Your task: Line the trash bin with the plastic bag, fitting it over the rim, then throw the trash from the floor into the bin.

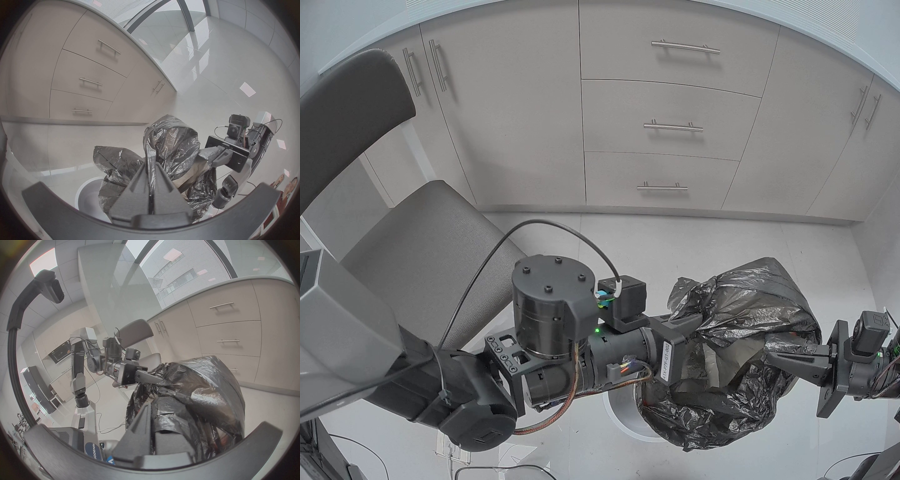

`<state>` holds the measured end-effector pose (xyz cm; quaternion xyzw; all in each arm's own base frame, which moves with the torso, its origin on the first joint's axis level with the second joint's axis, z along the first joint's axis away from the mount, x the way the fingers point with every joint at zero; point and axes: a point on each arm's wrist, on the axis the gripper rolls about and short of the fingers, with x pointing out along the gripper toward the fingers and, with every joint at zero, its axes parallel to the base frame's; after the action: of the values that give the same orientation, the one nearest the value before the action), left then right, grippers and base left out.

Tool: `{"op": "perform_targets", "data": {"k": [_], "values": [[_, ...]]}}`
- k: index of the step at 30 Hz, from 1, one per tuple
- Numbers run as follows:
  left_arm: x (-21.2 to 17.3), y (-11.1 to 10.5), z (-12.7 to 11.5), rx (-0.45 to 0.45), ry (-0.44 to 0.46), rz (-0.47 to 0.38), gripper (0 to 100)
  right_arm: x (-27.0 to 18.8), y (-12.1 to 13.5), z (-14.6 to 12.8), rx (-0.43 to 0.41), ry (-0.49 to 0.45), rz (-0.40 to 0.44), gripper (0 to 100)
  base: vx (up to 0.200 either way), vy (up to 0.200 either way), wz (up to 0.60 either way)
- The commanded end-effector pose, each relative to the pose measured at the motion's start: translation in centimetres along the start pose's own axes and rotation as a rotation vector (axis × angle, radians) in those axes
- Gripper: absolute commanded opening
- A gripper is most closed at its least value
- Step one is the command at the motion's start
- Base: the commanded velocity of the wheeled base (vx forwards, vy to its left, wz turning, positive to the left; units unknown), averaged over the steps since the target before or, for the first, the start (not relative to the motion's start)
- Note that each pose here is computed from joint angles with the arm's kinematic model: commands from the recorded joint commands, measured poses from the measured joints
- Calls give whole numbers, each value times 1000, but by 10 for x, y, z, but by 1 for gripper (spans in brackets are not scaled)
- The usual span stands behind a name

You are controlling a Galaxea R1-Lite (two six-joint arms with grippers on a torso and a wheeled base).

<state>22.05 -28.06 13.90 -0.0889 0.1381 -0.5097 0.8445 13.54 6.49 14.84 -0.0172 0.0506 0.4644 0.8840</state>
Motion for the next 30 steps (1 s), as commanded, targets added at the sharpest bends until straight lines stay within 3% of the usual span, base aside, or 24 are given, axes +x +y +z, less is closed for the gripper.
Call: {"op": "perform_targets", "data": {"k": [1, 4, 8, 17, 19, 21, 27, 30], "values": [[2, 6, 0, 3, -1, 15, 0, 10, -3, 6, -8, -6, 20, 0, 0, 0, 0], [1, 7, 1, 20, -3, 19, 0, 17, -6, 9, -20, -8, 20, 0, 0, 0, 0], [-3, 9, 3, 54, -12, 28, 0, 36, -7, 12, -106, 10, -22, 0, 0, 0, 0], [-12, 6, 1, 63, -66, 42, 0, 50, 4, 14, -99, 24, -17, 0, 0, 0, 0], [-14, 7, 0, 65, -77, 43, 0, 52, 2, 6, -24, 57, -25, 0, 0, 0, 0], [-15, 7, 0, 69, -88, 43, 0, 52, 1, -3, -13, 92, -42, 0, 0, 0, 0], [-17, 6, 2, 73, -107, 38, 0, 50, 4, -26, -97, 142, -132, 0, 0, 0, 0], [-17, 6, 3, 73, -108, 39, 0, 54, 12, -53, -143, 191, -176, 0, 0, 0, 0]]}}
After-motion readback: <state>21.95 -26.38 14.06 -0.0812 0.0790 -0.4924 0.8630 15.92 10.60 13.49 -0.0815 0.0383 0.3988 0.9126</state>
